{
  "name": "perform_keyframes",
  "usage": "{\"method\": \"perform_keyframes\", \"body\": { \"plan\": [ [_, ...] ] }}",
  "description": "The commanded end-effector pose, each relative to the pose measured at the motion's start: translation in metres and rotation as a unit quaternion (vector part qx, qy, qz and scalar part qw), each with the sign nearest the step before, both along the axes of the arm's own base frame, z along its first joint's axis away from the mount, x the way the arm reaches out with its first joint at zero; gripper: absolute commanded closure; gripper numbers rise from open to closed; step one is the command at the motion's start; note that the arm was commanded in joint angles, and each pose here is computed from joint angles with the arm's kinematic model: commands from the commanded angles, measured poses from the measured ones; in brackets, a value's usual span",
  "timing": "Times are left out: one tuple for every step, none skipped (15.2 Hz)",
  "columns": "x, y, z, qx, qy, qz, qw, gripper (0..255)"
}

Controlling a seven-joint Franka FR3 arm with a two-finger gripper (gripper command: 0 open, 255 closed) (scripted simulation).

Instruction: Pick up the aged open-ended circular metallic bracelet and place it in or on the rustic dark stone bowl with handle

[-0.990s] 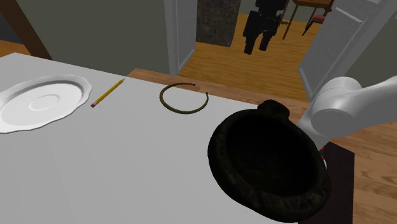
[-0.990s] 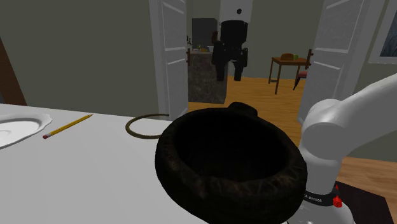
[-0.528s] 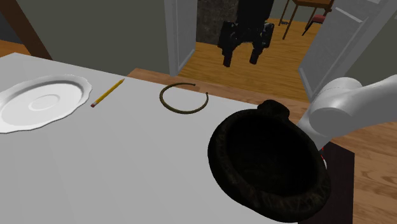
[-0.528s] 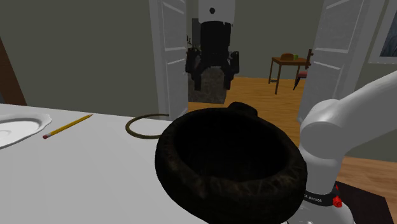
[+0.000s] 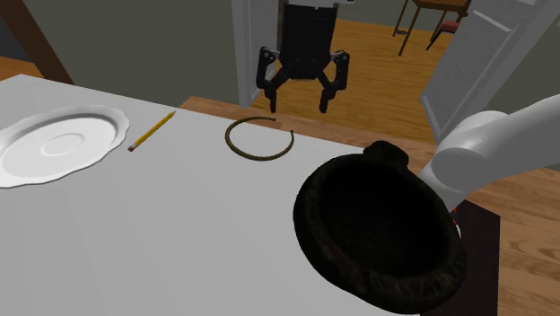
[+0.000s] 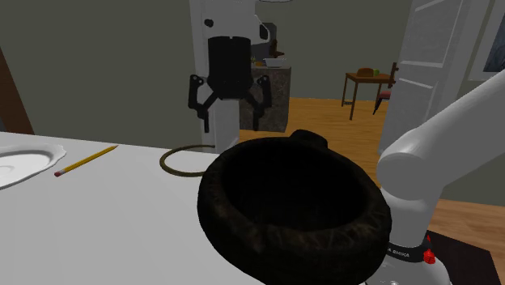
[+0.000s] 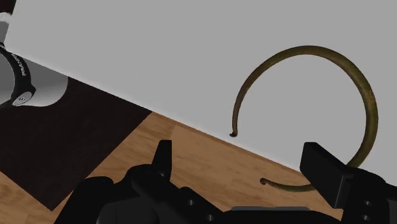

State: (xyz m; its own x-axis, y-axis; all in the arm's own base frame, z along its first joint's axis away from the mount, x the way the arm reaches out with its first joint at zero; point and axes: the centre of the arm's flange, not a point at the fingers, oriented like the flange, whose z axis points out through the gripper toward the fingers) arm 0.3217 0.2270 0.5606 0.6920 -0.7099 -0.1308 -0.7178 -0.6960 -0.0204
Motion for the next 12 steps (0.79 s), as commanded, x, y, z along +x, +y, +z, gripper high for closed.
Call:
{"method": "perform_keyframes", "body": {
  "plan": [
    [0.004, 0.006, -0.009, -0.001, 0.002, -0.013, 0.9999, 0],
    [0.003, 0.007, -0.014, -0.001, 0.002, -0.013, 0.9999, 0],
    [0.003, 0.007, -0.019, -0.001, 0.002, -0.013, 0.9999, 0],
    [0.002, 0.008, -0.024, -0.001, 0.002, -0.013, 0.9999, 0],
    [0.002, 0.008, -0.03, -0.001, 0.002, -0.013, 0.9999, 0],
    [0.001, 0.009, -0.035, -0.001, 0.002, -0.013, 0.9999, 0],
    [0.001, 0.009, -0.038, -0.001, 0.002, -0.013, 0.9999, 0],
    [0.001, 0.009, -0.038, -0.001, 0.002, -0.013, 0.9999, 0],
    [0.001, 0.009, -0.038, -0.001, 0.002, -0.013, 0.9999, 0],
    [0.001, 0.009, -0.038, -0.001, 0.002, -0.013, 0.9999, 0],
    [0.001, 0.009, -0.038, -0.001, 0.002, -0.013, 0.9999, 0],
    [0.001, 0.009, -0.038, -0.001, 0.002, -0.013, 0.9999, 0]
  ]
}}
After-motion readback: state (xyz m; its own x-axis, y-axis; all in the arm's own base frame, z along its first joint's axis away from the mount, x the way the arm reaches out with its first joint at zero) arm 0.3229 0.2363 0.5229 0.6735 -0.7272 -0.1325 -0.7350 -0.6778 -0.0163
